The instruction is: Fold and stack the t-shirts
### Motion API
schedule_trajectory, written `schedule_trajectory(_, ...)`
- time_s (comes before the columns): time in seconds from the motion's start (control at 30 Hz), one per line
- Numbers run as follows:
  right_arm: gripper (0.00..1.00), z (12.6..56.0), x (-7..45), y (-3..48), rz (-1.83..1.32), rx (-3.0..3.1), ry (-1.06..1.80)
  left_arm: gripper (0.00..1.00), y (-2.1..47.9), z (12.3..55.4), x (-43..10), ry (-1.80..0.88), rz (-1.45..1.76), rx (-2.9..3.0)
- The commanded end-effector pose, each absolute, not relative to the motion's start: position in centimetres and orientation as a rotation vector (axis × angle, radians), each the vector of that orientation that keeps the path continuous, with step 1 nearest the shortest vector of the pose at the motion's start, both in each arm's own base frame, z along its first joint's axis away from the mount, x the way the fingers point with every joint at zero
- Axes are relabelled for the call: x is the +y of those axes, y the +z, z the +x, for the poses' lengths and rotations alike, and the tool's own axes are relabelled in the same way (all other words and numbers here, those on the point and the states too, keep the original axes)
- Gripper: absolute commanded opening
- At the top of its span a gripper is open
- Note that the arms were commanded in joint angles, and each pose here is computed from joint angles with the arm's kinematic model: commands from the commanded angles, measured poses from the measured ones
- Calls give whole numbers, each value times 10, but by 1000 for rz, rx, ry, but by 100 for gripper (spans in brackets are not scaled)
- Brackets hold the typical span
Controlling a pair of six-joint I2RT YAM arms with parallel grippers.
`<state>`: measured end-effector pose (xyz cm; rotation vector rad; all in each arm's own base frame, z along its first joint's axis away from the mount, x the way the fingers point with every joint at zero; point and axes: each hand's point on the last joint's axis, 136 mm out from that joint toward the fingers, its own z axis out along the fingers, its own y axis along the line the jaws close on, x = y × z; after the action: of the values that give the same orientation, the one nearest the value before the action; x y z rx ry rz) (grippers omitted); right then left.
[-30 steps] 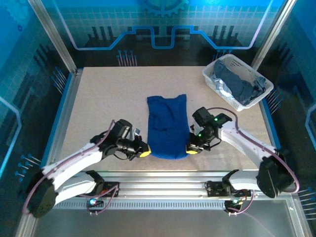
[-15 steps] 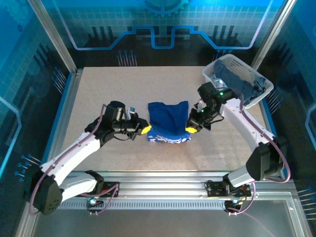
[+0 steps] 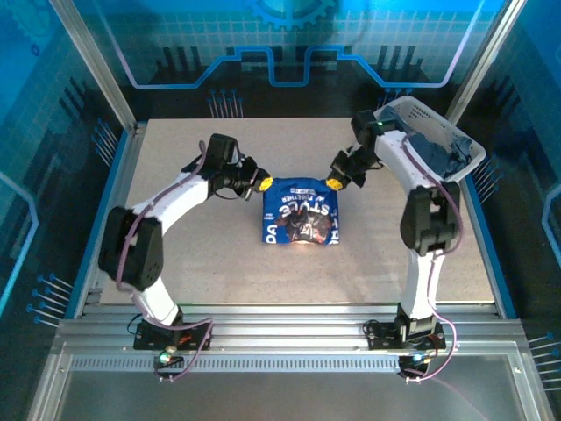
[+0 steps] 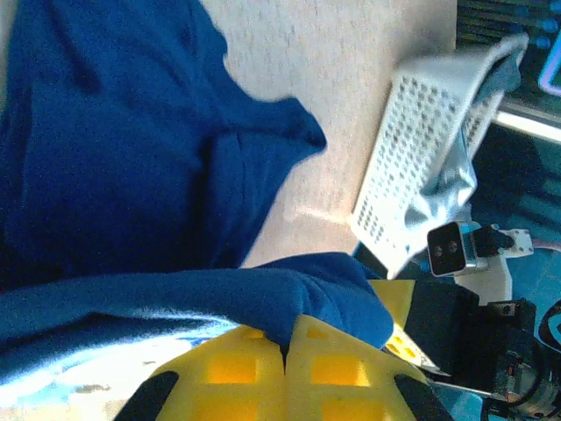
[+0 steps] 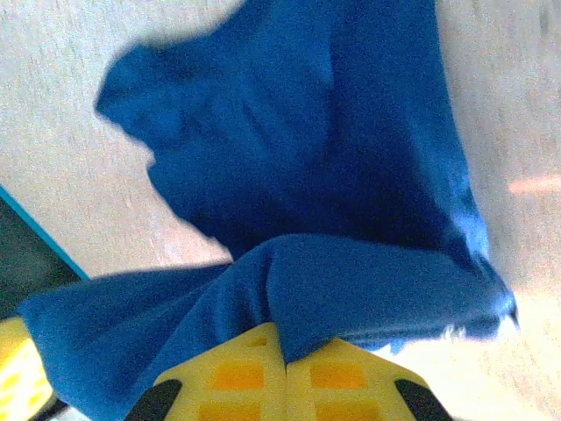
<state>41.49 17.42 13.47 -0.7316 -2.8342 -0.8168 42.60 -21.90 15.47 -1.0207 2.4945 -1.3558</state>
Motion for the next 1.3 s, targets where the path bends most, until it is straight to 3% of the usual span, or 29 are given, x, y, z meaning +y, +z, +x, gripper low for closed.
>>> schedule_trajectory(0.0, 2, 466, 169, 119, -737, -2923, -844, 0, 136, 465, -211, -1329, -1004, 2474)
schedule_trajectory(0.1, 27, 496, 164, 111, -691, -3013, -796, 1, 120, 489, -203, -1284, -1014, 2471)
schedule_trajectory(0.13, 34, 501, 162, 110, -689, -3022, -785, 17, 120, 496, -202, -1291, -1008, 2462)
schedule_trajectory(0.17, 40, 503, 159, 112, -686, -3037, -786, 27, 121, 500, -200, -1284, -994, 2453)
schedule_trajectory(0.23, 49, 504, 157, 124, -637, -3109, -783, 28, 130, 498, -195, -1221, -961, 2447)
schedule_trajectory(0.33, 56, 489, 149, 145, -591, -3212, -774, 20, 139, 474, -185, -1114, -970, 2445)
schedule_trajectory(0.5, 55, 458, 141, 123, -608, -3191, -734, 24, 132, 442, -189, -1116, -1050, 2436)
schedule_trajectory(0.7, 24, 482, 164, 119, -456, -3212, -925, 25, 120, 450, -208, -1157, -1078, 2468)
schedule_trajectory(0.83, 14, 488, 179, 109, -440, -3149, -878, 21, 113, 468, -233, -1189, -1079, 2486)
schedule_trajectory(1.03, 12, 494, 181, 69, -521, -3073, -805, 19, 80, 488, -237, -1130, -1164, 2509)
schedule_trajectory(1.27, 11, 526, 170, 34, -543, -3077, -781, 18, 35, 501, -195, -891, -1216, 2588)
